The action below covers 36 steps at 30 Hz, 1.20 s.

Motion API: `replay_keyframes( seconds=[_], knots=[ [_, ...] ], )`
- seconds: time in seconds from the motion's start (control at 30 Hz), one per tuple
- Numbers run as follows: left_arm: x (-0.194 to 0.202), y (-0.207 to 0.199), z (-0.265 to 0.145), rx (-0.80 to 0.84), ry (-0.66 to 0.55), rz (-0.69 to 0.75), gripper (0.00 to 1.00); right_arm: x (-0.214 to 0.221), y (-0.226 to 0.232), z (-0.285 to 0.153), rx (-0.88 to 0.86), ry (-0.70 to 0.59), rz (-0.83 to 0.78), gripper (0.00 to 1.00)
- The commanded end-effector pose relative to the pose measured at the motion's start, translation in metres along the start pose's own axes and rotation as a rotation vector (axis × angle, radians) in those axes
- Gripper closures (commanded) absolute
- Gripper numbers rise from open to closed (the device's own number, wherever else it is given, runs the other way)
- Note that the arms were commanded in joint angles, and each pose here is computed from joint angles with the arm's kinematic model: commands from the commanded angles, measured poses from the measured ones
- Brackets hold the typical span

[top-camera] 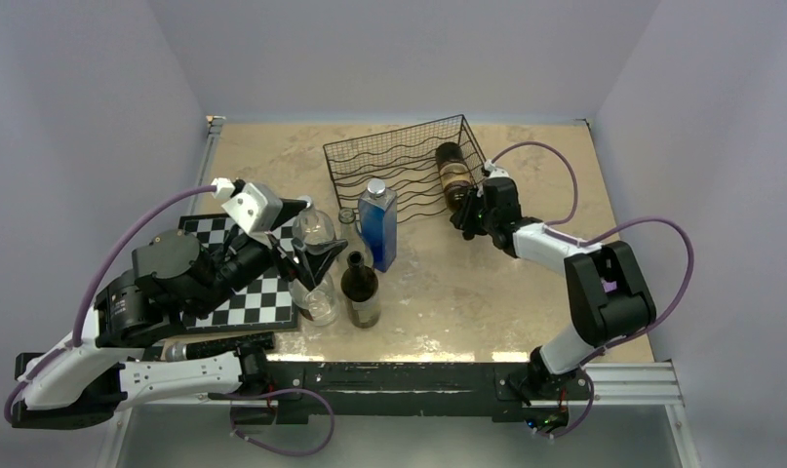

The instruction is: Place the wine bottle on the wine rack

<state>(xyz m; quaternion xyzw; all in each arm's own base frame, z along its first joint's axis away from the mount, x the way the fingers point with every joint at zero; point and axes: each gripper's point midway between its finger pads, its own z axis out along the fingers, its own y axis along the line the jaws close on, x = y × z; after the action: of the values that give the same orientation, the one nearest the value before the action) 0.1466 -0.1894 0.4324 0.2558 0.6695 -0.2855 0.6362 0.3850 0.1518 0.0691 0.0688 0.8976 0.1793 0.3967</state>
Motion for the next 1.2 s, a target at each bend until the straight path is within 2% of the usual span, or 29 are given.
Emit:
replay_keyframes(
  seconds=[0.0,0.17,0.43,0.47,0.6,0.7,0.87,0.93,1.17],
  knots=[
    [-0.010,-0.004,-0.003,0.022,-0.017,-0.027,0.01,-0.081,0.050,-0.003,-0.203,-0.243,0.054,1.00],
    [-0.012,-0.004,-0.003,0.028,-0.009,-0.023,0.01,-0.082,0.046,0.010,-0.202,-0.220,0.079,1.00],
    [-0.009,-0.007,-0.003,0.038,0.004,-0.019,0.01,-0.065,0.034,0.023,-0.132,-0.090,0.075,1.00],
    [-0.010,-0.007,-0.003,0.040,0.004,-0.020,0.01,-0.064,0.033,0.022,-0.126,-0.078,0.073,0.94],
    [-0.008,-0.008,-0.003,0.047,0.007,-0.018,0.01,-0.056,0.020,0.018,-0.059,-0.066,0.088,0.43],
    [-0.009,-0.008,-0.004,0.049,0.005,-0.021,0.01,-0.055,0.009,0.011,-0.002,-0.076,0.086,0.23],
    [-0.007,-0.007,-0.007,0.049,0.002,-0.024,0.01,-0.059,-0.002,-0.015,0.052,-0.111,0.042,0.03],
    [-0.004,-0.006,-0.009,0.048,0.002,-0.019,0.01,-0.068,-0.002,-0.035,0.060,-0.157,0.015,0.01],
    [0.003,-0.002,-0.021,0.064,-0.014,-0.019,0.01,-0.083,0.018,-0.139,0.017,-0.166,-0.093,0.02]
  ],
)
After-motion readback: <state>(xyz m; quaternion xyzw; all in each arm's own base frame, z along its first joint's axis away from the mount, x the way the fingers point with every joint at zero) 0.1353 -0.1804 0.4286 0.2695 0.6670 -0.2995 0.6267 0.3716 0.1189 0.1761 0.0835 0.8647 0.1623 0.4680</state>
